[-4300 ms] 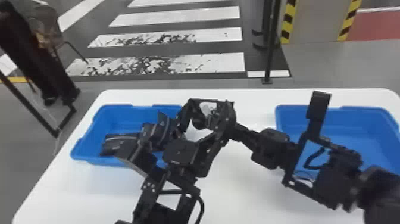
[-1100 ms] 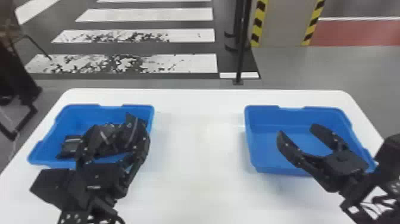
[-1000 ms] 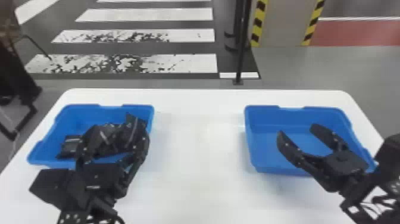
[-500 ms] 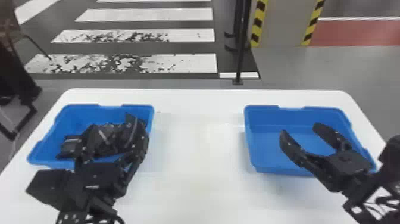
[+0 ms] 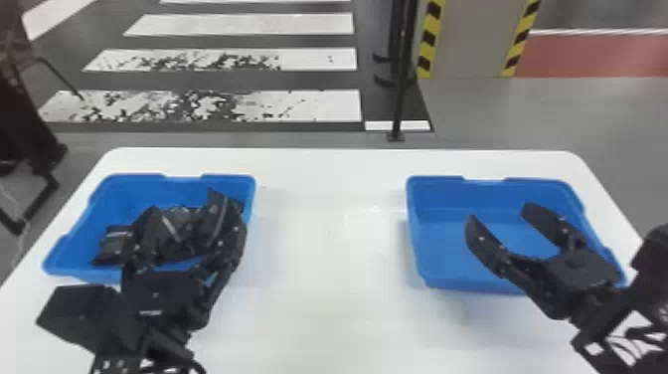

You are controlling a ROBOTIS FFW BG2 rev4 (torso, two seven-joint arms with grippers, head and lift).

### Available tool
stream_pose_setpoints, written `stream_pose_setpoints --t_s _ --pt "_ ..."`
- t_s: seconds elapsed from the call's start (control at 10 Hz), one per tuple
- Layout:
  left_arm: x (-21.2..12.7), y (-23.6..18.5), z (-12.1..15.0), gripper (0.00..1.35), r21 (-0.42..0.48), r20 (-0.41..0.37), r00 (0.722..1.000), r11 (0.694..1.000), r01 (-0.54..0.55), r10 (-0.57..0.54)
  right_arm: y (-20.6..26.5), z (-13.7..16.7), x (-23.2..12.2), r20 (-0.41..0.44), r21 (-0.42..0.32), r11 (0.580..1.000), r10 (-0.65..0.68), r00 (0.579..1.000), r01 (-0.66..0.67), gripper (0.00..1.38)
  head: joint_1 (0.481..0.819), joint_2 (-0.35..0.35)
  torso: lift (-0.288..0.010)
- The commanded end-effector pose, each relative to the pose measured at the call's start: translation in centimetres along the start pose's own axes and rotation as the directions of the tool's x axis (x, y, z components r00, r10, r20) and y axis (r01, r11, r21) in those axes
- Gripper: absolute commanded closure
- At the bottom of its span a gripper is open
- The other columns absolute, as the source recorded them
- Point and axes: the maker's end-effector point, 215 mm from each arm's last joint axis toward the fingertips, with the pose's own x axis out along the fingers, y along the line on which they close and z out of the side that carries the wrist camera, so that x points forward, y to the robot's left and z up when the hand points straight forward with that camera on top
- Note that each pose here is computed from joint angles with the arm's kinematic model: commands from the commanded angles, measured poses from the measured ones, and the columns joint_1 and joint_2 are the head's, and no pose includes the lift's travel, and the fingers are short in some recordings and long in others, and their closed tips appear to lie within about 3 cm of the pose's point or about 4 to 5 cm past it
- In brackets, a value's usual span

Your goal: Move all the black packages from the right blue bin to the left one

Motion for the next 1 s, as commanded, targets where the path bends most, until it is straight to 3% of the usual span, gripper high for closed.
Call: stream_pose_setpoints --t_s 0.0,0.9 --pt "0.11 -0.18 0.13 0.2 -0.002 0.004 1.0 1.0 0.004 -0.004 0.0 0.35 -0.01 0.011 -0.004 1.0 0.0 1.0 0.0 0.18 0.695 0.03 -0.18" --pt "0.2 -0.72 0.49 0.2 -0.023 0.014 1.0 1.0 0.013 -0.013 -0.07 1.05 0.03 0.034 -0.015 1.0 0.0 0.999 0.001 0.19 0.695 0.021 -0.18"
